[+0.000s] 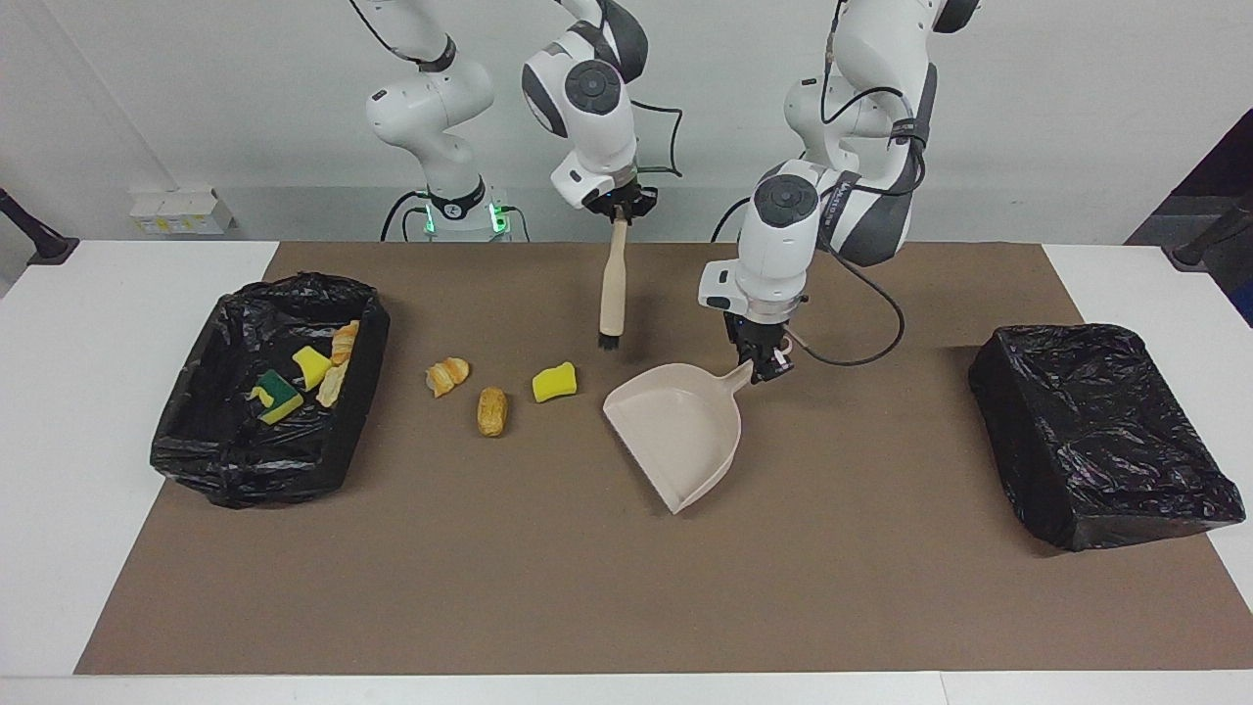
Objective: Sweep and dump trash in bin
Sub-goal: 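Hold the dustpan with the left gripper while the right gripper grasps the brush, then sweep the sponge and bread chunks into the dustpan with the right gripper's brush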
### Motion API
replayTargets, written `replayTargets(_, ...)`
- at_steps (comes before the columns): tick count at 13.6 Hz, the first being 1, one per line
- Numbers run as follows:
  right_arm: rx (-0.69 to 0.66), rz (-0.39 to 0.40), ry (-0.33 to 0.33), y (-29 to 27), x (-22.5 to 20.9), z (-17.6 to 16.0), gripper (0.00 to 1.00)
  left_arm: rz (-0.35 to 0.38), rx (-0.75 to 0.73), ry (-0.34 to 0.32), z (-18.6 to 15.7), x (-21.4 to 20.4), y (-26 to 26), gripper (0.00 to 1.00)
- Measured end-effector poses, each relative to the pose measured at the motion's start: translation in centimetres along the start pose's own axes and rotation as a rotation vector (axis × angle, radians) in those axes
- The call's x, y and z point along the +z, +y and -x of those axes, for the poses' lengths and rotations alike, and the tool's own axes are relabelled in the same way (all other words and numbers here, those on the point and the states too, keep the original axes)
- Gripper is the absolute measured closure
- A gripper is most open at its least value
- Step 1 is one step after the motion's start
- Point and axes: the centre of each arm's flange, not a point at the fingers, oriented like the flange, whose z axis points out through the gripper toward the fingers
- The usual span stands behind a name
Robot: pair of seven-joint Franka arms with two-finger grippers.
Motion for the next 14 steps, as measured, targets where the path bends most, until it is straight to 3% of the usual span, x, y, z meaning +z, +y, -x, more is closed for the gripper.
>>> replayTargets(2, 0.001, 0.055, 0.018, 3.8, -0.8, -2.9, 0.73, 0.009, 0.021, -0.006, -0.2, 0.6, 0.1, 0.68)
replayTargets(6, -0.017, 0.245, 0.063, 11.8, -1.8, -7.4, 0.73, 0.039, 0.066, -0.047, -1.1, 1.2, 2.1, 0.68)
replayTargets(10, 0.016, 0.283, 0.01, 19.5, -0.7, -9.8, 0.73, 0.056, 0.107, -0.07, -1.7, 1.3, 3.7, 0.68)
replayTargets(14, -0.007, 0.238, -0.01, 25.4, 0.1, -11.2, 0.73, 0.064, 0.134, -0.079, -2.2, 1.8, 5.1, 0.68)
